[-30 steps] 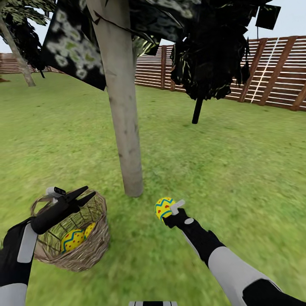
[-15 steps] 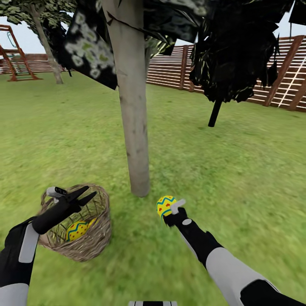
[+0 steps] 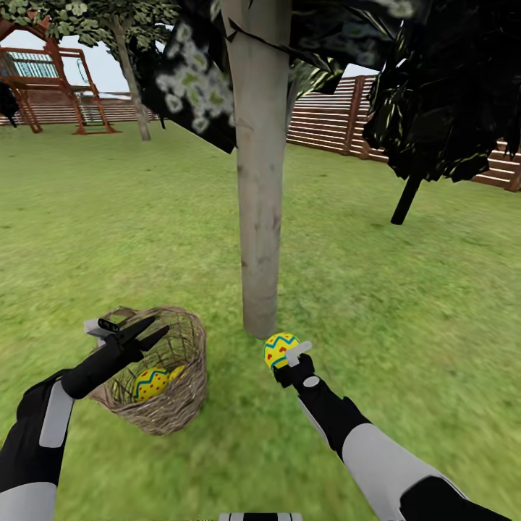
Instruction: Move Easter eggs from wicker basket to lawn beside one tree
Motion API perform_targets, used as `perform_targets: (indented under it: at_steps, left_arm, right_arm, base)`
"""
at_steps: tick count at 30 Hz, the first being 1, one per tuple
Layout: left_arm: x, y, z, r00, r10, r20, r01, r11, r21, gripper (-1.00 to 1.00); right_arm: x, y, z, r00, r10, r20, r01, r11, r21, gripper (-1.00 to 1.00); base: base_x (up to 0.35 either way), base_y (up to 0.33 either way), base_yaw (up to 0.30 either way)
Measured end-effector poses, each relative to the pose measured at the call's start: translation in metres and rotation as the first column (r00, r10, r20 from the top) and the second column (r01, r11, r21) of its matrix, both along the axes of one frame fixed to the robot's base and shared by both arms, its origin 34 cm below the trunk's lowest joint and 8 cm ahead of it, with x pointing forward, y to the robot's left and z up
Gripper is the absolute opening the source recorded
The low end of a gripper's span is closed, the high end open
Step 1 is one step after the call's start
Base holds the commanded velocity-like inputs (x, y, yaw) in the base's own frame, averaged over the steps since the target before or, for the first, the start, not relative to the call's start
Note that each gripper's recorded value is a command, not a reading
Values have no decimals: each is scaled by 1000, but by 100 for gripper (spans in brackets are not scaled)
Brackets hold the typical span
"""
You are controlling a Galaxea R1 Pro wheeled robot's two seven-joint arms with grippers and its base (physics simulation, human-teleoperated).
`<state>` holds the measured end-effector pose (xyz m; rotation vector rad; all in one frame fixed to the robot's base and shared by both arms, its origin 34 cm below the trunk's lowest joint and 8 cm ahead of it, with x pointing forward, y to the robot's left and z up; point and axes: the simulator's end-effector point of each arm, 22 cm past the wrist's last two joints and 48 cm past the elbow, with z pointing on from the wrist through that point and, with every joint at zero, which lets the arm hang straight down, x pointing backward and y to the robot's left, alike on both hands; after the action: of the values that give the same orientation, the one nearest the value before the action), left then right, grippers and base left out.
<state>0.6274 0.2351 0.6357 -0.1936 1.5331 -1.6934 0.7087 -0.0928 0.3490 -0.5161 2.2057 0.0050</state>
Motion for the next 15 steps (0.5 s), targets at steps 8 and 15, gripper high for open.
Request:
perform_targets:
  at_steps: [8, 15]
  left_arm:
    - [0, -1, 0, 1000, -1, 0, 1, 1000, -1, 100]
    - [2, -23, -16, 999, -38, -31, 37, 999, -30, 100]
  right_arm:
    - [-2, 2, -3, 1000, 7, -1, -7, 1000, 5, -100]
    - [-8, 9, -19, 997, 3, -77, -3, 1000, -10, -100]
  base:
    - [0, 0, 16]
    - [0, 0, 0]
